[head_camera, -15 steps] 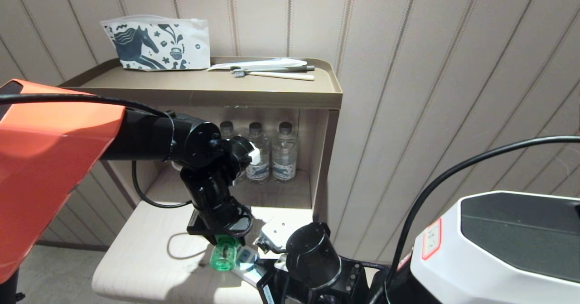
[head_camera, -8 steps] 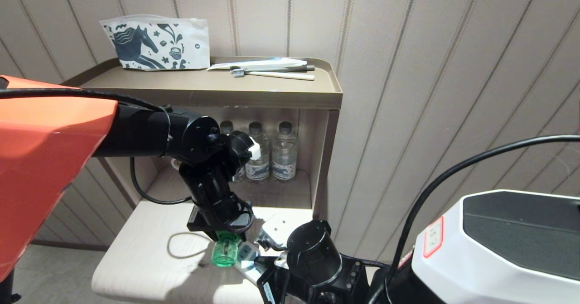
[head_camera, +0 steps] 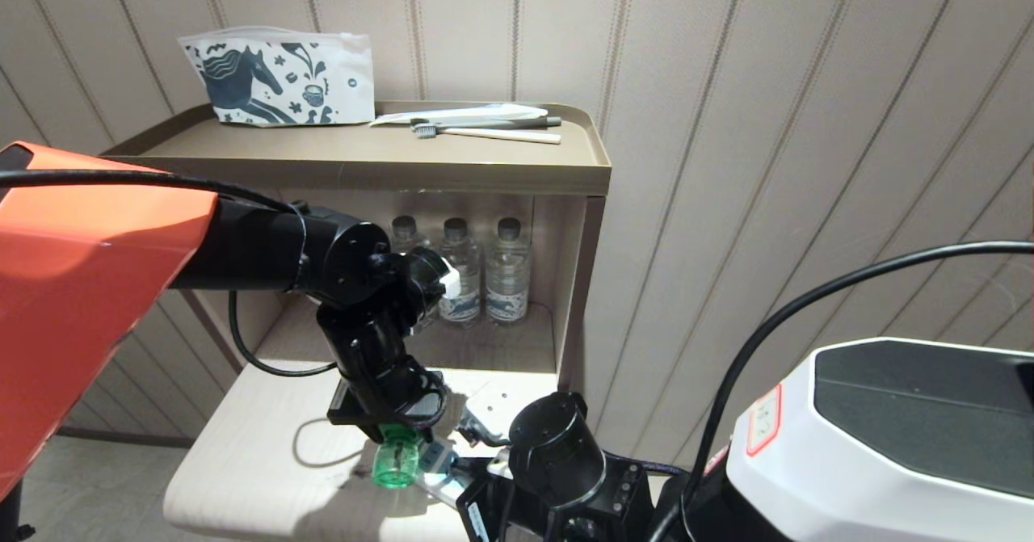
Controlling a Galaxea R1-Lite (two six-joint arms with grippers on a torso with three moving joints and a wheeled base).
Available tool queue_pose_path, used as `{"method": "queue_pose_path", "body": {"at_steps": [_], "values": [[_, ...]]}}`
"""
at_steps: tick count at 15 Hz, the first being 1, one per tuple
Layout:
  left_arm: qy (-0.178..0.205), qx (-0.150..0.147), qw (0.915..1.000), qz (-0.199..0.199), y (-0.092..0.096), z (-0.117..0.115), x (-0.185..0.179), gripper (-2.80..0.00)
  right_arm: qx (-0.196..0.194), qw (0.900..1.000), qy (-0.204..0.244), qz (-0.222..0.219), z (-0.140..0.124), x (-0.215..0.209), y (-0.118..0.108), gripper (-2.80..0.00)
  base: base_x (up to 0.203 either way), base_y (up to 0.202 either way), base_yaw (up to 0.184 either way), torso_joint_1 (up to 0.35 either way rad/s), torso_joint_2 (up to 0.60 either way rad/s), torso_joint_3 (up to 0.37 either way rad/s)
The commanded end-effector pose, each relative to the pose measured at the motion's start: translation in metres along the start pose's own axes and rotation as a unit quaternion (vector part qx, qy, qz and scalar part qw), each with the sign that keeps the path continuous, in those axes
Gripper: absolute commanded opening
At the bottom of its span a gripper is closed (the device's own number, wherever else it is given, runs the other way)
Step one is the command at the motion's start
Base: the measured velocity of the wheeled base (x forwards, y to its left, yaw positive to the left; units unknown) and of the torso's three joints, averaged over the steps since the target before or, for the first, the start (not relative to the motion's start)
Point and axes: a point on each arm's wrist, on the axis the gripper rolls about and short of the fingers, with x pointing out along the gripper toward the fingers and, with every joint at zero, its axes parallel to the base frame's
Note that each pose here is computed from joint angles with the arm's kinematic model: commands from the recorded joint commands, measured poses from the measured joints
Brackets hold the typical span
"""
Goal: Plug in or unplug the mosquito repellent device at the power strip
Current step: Hold the socket with your right hand and unplug it with your left hand
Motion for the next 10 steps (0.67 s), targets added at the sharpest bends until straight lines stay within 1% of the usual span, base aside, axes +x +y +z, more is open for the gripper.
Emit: {"method": "queue_pose_path", "body": {"at_steps": [1, 2, 6, 7, 9, 10], "values": [[0.008, -0.001, 0.9999, 0.007, 0.002, -0.003, 0.002, -2.8, 0.0, 1.0, -0.002, 0.0, 0.0, 0.0, 0.0, -2.8, 0.0, 0.0, 0.0, 0.0, 0.0, 0.0], [0.007, 0.0, 1.0, 0.007, 0.002, -0.003, 0.003, -2.8, 0.0, 1.0, -0.003, 0.0, 0.001, 0.0, 0.0, -2.8, 0.0, 0.0, 0.0, 0.0, 0.0, 0.0], [-0.031, 0.004, 0.9994, -0.012, 0.004, -0.006, -0.021, -2.8, 0.003, 1.0, 0.0, -0.003, -0.001, 0.001, -0.003, -2.8, 0.0, 0.0, 0.0, 0.0, 0.0, 0.0], [-0.032, 0.004, 0.9994, -0.011, 0.004, -0.006, -0.021, -2.8, 0.003, 1.0, 0.0, -0.003, -0.001, 0.001, -0.003, -2.8, 0.0, 0.0, 0.0, 0.0, 0.0, 0.0], [-0.052, 0.004, 0.9986, 0.008, 0.005, -0.006, -0.026, -2.8, 0.003, 1.0, -0.006, -0.005, 0.003, 0.002, -0.005, -2.8, 0.0, 0.0, 0.0, 0.0, 0.0, 0.0], [-0.052, 0.004, 0.9986, 0.009, 0.006, -0.006, -0.025, -2.8, 0.003, 1.0, -0.006, -0.005, 0.003, 0.002, -0.005, -2.8, 0.0, 0.0, 0.0, 0.0, 0.0, 0.0]]}}
